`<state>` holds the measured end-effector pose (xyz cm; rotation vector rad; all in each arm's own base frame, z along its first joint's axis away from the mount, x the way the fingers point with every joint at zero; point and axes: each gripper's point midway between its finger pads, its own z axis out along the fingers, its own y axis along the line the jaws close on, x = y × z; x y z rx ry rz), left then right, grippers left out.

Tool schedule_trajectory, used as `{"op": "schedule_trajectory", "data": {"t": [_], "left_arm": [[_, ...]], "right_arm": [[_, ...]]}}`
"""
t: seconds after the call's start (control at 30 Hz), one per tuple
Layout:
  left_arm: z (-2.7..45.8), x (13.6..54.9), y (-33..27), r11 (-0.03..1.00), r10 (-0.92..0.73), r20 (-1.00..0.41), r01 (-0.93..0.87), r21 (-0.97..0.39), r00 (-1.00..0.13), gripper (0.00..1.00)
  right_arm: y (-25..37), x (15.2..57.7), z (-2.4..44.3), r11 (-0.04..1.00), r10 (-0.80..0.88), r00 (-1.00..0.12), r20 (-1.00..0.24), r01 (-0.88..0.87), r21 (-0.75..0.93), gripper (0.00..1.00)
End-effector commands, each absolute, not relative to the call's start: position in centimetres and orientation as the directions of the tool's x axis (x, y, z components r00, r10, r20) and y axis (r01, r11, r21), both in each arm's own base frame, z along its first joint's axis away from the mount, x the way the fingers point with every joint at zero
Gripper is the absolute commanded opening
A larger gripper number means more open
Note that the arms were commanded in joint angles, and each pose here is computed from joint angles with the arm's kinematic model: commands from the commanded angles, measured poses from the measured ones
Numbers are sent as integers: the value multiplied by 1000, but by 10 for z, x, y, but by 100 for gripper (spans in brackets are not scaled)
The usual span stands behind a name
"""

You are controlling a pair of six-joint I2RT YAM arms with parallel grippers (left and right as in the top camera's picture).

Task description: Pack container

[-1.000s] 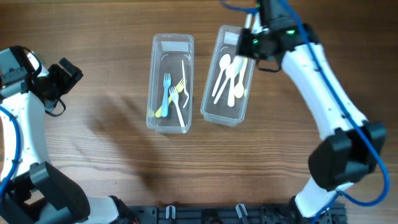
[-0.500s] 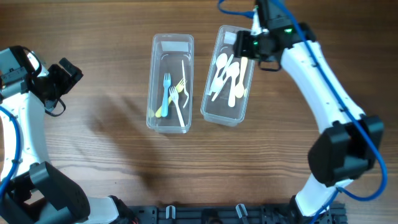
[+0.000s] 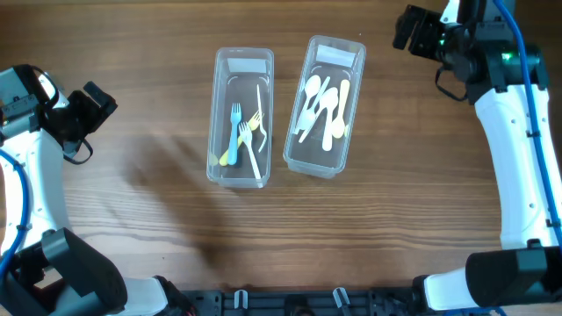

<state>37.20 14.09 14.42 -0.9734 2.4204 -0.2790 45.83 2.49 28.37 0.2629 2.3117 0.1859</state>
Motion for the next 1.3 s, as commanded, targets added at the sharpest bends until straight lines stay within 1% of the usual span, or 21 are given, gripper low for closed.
{"op": "schedule_trajectory", "data": {"t": [0.0, 0.13, 0.73, 0.8, 0.83, 0.9, 0.93, 1.03, 1.1, 1.2, 1.27], "left_arm": [[153, 374, 143, 718, -696, -401, -585, -377, -596, 100], [153, 374, 143, 718, -696, -401, -585, -377, -596, 100], [153, 374, 143, 718, -696, -401, -585, -377, -596, 100], [153, 374, 143, 718, -696, -402, -585, -377, -595, 100], [153, 374, 143, 718, -696, -402, -585, -377, -595, 100], [153, 374, 143, 718, -696, -402, -585, -376, -596, 100], [153, 374, 143, 718, -696, -401, -585, -377, -596, 100], [153, 374, 143, 718, -696, -401, -585, -377, -596, 100], [153, 374, 143, 718, -696, -401, -585, -377, -596, 100], [153, 374, 143, 718, -696, -402, -585, -377, -595, 100], [153, 374, 143, 718, -696, -401, -585, -377, -596, 100]], "right_arm": [[17, 457, 278, 978, 208, -681, -702, 143, 151, 100], [15, 457, 277, 999, 38, -697, -716, 34, 20, 99], [15, 457, 277, 999, 43, -697, -716, 37, 24, 100], [15, 454, 285, 1000, 28, -685, -728, 30, 11, 99], [15, 449, 296, 1000, -19, -667, -745, 3, -29, 100], [21, 437, 323, 999, -44, -617, -786, -23, -38, 100], [22, 422, 349, 999, -41, -564, -825, -27, -31, 99], [23, 385, 407, 999, -31, -433, -901, -39, -15, 100], [20, 351, 442, 999, -25, -343, -939, -38, -13, 100], [12, 303, 469, 1000, -16, -243, -970, -22, -11, 100], [5, 271, 465, 1000, -10, -204, -979, -4, -9, 100]]}}
